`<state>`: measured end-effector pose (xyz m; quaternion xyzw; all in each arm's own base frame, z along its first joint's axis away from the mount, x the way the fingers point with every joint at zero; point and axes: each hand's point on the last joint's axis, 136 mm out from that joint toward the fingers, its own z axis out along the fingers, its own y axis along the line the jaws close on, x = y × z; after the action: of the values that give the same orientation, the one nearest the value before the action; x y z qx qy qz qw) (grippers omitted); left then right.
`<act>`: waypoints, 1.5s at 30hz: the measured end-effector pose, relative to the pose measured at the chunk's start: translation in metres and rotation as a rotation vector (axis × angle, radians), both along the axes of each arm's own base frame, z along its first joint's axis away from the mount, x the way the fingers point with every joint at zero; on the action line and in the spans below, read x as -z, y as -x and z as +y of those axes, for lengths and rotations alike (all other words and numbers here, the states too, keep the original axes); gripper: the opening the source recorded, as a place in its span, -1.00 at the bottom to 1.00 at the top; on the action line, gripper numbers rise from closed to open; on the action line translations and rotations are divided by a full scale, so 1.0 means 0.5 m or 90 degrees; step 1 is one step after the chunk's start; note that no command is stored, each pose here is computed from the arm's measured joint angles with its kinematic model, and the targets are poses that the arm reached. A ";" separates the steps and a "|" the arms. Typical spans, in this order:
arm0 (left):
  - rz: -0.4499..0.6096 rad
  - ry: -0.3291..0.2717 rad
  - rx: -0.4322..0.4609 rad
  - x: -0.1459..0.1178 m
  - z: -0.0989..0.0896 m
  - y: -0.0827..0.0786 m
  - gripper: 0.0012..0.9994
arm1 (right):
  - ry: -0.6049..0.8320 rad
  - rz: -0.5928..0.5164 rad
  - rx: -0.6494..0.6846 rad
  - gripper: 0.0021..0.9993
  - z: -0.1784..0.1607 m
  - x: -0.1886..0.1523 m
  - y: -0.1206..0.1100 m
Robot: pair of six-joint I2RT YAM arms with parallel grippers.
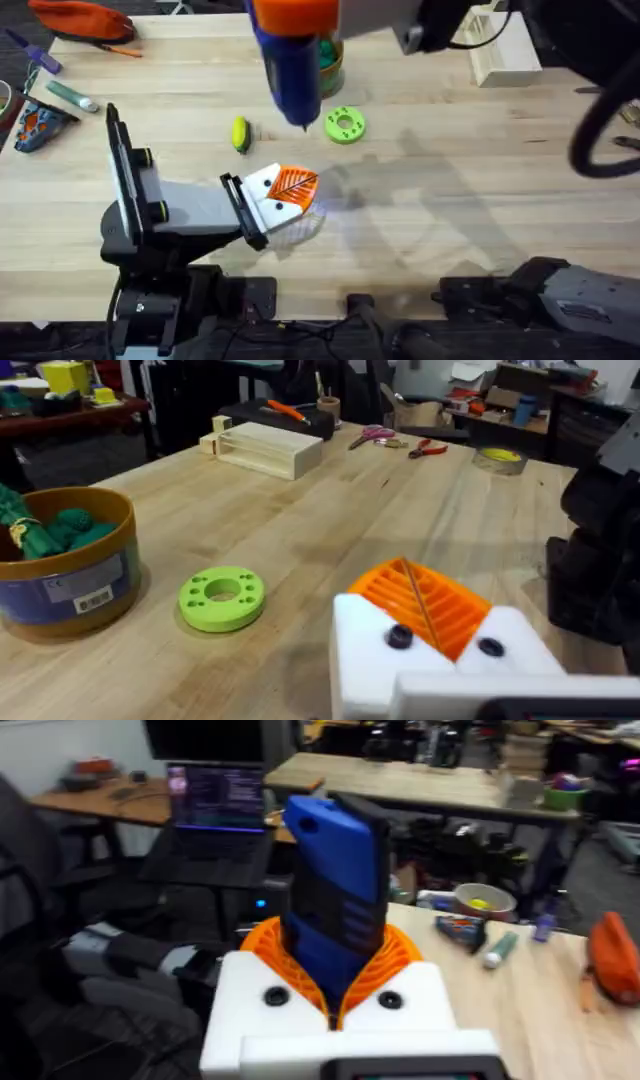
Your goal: Pick up the gripper from the table and insert it into the empty holder that is missing its gripper. Then pick up a screw, insert it into the mounting hole, and use the screwdriver to tighten it. Finally, clean up the table by picking up the vegetable and placing it into the bucket.
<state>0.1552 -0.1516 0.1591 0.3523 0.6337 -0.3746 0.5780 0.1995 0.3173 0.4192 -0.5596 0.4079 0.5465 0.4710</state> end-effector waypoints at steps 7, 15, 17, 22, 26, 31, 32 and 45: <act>0.000 0.000 0.000 0.000 0.000 0.000 -0.98 | 0.009 0.006 -0.037 -0.96 0.007 0.015 0.013; 0.000 0.000 0.000 0.000 0.000 0.000 -0.98 | 0.004 0.008 -0.032 -0.96 0.009 0.060 0.008; 0.000 0.000 0.000 0.000 0.000 0.000 -0.98 | -0.009 0.003 -0.027 -0.96 0.009 0.067 0.007; 0.000 0.000 0.000 0.000 0.000 0.000 -0.98 | -0.072 -0.032 -0.015 -0.96 -0.001 0.067 0.016; 0.000 0.000 0.000 0.000 0.000 0.000 -0.98 | -0.086 -0.017 -0.019 -0.96 -0.008 0.065 0.025; 0.000 0.000 0.000 0.000 0.000 0.000 -0.98 | -0.078 0.018 -0.026 -0.96 -0.004 0.069 0.030; 0.000 0.000 0.000 0.000 0.000 0.000 -0.98 | -0.078 0.021 -0.029 -0.96 -0.001 0.069 0.034; 0.000 0.000 0.000 0.000 0.000 0.000 -0.98 | -0.084 0.011 -0.056 -0.96 0.017 0.066 0.065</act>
<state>0.1552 -0.1516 0.1591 0.3523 0.6337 -0.3746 0.5779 0.1671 0.3259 0.3860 -0.5399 0.3501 0.5974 0.4786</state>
